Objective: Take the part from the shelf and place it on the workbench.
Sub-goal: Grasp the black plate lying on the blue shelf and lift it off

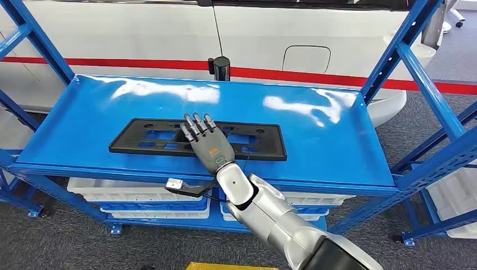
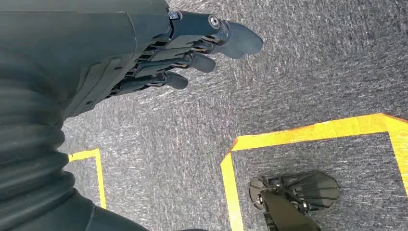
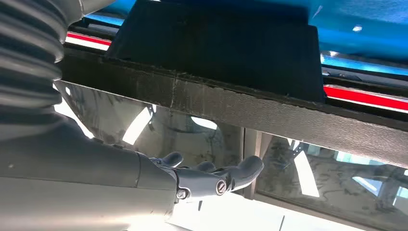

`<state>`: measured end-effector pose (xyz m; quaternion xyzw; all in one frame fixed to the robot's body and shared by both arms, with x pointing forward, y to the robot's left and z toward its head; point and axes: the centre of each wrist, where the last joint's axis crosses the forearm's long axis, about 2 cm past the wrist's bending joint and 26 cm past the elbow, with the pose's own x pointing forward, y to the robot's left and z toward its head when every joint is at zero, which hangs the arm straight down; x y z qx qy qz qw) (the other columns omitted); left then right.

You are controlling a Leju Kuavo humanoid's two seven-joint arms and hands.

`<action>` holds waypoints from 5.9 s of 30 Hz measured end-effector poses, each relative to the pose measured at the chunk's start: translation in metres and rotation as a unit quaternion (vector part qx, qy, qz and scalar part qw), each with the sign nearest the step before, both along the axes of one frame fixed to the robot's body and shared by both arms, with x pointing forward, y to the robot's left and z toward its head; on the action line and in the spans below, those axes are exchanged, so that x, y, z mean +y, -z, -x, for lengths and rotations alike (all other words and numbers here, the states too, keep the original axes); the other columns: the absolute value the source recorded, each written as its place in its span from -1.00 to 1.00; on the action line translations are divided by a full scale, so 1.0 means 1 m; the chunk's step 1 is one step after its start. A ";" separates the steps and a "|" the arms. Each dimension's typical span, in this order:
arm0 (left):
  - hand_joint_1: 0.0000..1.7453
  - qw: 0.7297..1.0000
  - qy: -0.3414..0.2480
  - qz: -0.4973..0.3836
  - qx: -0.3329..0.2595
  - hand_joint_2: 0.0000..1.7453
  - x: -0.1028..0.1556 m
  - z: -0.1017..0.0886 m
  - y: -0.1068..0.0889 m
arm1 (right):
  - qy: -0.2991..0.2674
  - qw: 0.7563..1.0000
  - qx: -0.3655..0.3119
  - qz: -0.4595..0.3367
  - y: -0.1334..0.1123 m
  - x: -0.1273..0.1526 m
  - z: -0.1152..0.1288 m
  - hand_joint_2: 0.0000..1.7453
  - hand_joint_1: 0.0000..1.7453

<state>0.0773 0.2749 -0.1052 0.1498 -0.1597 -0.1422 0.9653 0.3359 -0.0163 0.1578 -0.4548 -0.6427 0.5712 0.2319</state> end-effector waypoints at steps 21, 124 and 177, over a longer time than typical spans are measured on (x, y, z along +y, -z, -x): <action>-1.00 1.000 -0.001 0.000 0.001 1.00 0.001 0.001 0.000 | 0.032 0.994 0.081 0.063 -0.008 0.009 -0.005 1.00 0.03; -1.00 0.998 -0.042 -0.024 -0.047 1.00 0.006 0.034 0.004 | -0.360 0.692 -0.014 -0.626 -0.100 -0.143 0.117 1.00 1.00; -1.00 0.998 -0.051 -0.003 -0.048 1.00 0.002 0.031 0.004 | -0.271 0.707 0.083 -0.648 -0.067 -0.154 0.100 1.00 1.00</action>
